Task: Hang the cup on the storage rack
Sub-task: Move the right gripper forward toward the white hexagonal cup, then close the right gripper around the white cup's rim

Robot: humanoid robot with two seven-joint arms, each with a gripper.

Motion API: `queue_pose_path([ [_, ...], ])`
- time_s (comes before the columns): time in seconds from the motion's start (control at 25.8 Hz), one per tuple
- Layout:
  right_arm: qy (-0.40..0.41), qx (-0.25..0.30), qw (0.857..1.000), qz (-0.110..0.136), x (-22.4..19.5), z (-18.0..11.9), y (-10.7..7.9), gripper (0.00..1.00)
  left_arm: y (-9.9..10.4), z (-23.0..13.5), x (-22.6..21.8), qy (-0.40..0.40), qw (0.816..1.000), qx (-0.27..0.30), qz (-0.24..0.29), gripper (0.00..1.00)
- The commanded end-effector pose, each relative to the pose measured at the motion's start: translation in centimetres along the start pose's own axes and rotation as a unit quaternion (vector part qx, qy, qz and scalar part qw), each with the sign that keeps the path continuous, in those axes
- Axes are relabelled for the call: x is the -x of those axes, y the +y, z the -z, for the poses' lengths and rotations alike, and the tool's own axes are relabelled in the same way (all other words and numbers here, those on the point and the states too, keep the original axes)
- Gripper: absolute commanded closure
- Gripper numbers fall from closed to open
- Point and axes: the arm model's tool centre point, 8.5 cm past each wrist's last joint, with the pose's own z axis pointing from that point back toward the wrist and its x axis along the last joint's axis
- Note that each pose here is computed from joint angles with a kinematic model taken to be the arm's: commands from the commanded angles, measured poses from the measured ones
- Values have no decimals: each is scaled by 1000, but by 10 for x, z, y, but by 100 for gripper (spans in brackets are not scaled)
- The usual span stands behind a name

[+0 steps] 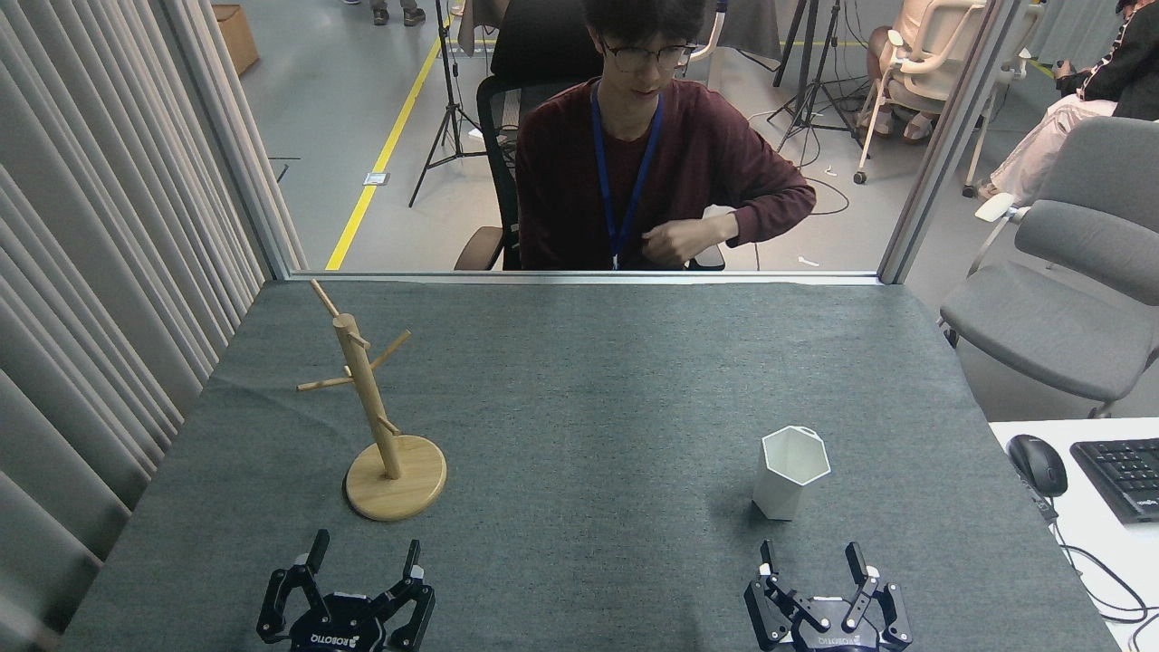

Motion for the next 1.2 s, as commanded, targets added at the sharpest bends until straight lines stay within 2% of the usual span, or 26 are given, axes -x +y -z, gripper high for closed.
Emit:
queue_pose_path([
  [0.0, 4, -2, 1000, 1, 1, -4, 1, 1, -1, 0, 0, 0, 1000, 2, 0, 0],
  [0.19, 10, -15, 1000, -4, 9, 4, 10, 1, -3, 0, -2, 2, 1000, 1, -2, 0],
  [0.31, 5, -7, 1000, -4, 6, 34, 5, 1, -4, -1, -1, 2, 1000, 3, -1, 0],
  [0.39, 4, -15, 1000, -3, 7, 43, 10, 1, -4, -1, -1, 2, 1000, 3, -1, 0],
  [0.66, 5, -18, 1000, -18, 20, 74, 7, 1, -4, -1, -1, 2, 1000, 2, -1, 0],
  [0.97, 8, -33, 999, -24, 29, 84, 14, 1, -4, -1, -1, 2, 1000, 3, -1, 0],
  [1.16, 13, -44, 999, -22, 29, 101, 17, 1, -5, -1, -1, 2, 1000, 4, -2, 0],
])
